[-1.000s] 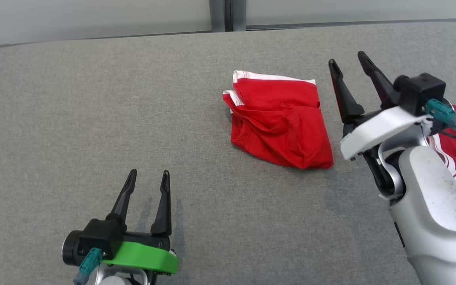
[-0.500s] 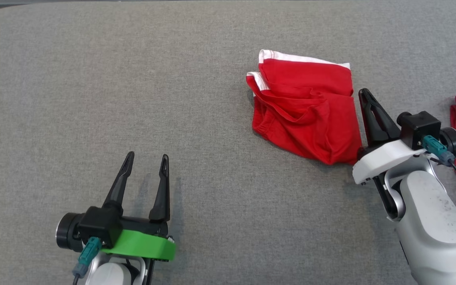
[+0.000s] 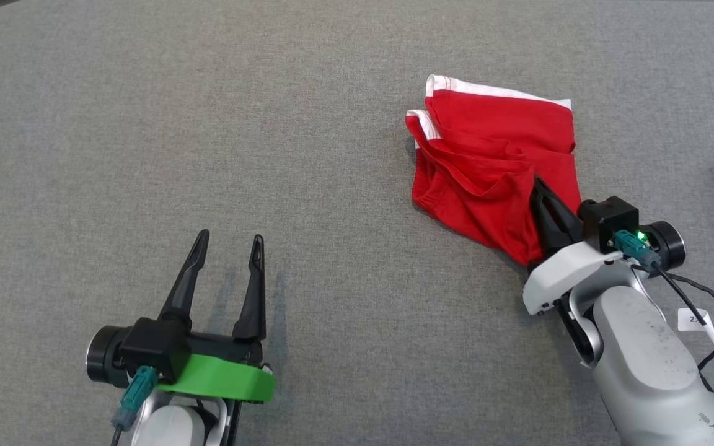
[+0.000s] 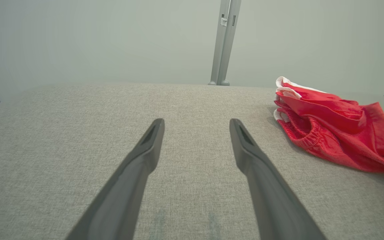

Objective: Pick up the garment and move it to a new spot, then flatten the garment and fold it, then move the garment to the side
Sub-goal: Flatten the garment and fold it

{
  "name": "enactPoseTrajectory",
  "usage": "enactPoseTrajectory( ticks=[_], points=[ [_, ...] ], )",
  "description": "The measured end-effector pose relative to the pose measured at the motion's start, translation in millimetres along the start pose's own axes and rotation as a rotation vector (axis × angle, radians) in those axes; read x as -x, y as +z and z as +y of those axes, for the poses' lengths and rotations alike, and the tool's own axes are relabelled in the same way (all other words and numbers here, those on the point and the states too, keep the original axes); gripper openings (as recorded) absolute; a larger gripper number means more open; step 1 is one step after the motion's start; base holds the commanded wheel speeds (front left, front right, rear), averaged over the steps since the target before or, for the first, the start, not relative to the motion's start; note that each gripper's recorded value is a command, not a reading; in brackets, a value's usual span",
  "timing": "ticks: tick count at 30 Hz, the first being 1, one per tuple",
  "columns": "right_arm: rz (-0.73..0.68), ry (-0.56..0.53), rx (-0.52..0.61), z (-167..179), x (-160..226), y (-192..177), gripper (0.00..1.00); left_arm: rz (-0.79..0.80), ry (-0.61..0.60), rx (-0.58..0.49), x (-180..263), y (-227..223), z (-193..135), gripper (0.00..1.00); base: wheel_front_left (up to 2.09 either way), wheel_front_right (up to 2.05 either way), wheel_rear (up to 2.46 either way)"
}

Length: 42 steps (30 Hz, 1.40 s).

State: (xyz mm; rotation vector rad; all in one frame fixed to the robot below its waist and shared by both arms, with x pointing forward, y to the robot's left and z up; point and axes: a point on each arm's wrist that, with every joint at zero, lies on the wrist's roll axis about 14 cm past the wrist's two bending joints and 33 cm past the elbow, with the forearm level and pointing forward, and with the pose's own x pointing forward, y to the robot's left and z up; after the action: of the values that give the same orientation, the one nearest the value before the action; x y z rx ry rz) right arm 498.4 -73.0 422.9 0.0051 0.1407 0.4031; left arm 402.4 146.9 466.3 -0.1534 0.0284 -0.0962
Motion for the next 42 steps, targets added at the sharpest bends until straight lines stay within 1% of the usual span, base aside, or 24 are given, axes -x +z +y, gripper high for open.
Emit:
enactPoseTrajectory(
  ticks=[5,11,19,24,28,29,30,31,32,34,39,42],
  points=[
    [0.007,0.066,0.026,19.8,-3.4,-0.6,0.00,-0.002,0.002,-0.001,1.9,1.2,1.0,1.00,0.00,0.00,0.00],
    [-0.012,0.208,0.080,63.3,0.2,7.2,0.00,-0.019,0.006,-0.004,4.6,7.7,1.7,1.00,0.00,0.00,0.00],
    [0.027,0.318,0.093,99.7,15.7,-4.3,0.00,-0.036,0.008,0.002,6.5,13.6,-0.6,1.00,0.00,0.00,0.00],
    [-0.050,0.320,0.079,105.1,16.9,22.8,0.00,-0.055,0.025,0.003,9.9,19.9,2.1,1.00,0.00,0.00,0.00],
    [-0.113,0.295,0.063,101.2,28.9,43.0,0.00,-0.074,0.046,0.003,17.1,26.6,6.9,1.00,0.00,0.00,0.00],
    [-0.131,0.280,0.059,97.2,32.3,48.6,0.21,-0.077,0.051,0.003,18.7,27.7,8.4,1.00,0.00,0.00,0.00],
    [-0.148,0.265,0.061,92.3,35.7,54.1,0.21,-0.080,0.054,0.002,20.1,28.8,9.3,1.00,0.00,0.00,0.00],
    [-0.163,0.246,0.065,86.2,39.5,59.0,0.36,-0.083,0.056,0.003,21.5,30.0,9.7,1.00,0.00,0.00,0.00],
    [-0.175,0.225,0.069,79.7,44.1,62.6,0.47,-0.085,0.060,0.003,23.5,30.6,10.8,1.00,0.00,0.00,0.00],
    [-0.192,0.181,0.083,65.0,54.3,67.8,1.00,-0.087,0.062,0.003,27.0,31.3,11.2,1.00,0.00,0.00,0.00],
    [-0.251,0.057,0.077,31.1,81.6,85.6,1.00,-0.097,0.062,-0.001,35.3,35.1,11.9,1.00,0.00,0.00,0.00],
    [-0.277,-0.035,0.069,6.3,100.8,92.1,1.00,-0.100,0.061,-0.006,40.0,36.3,12.4,1.00,0.00,0.00,0.00]
  ],
)
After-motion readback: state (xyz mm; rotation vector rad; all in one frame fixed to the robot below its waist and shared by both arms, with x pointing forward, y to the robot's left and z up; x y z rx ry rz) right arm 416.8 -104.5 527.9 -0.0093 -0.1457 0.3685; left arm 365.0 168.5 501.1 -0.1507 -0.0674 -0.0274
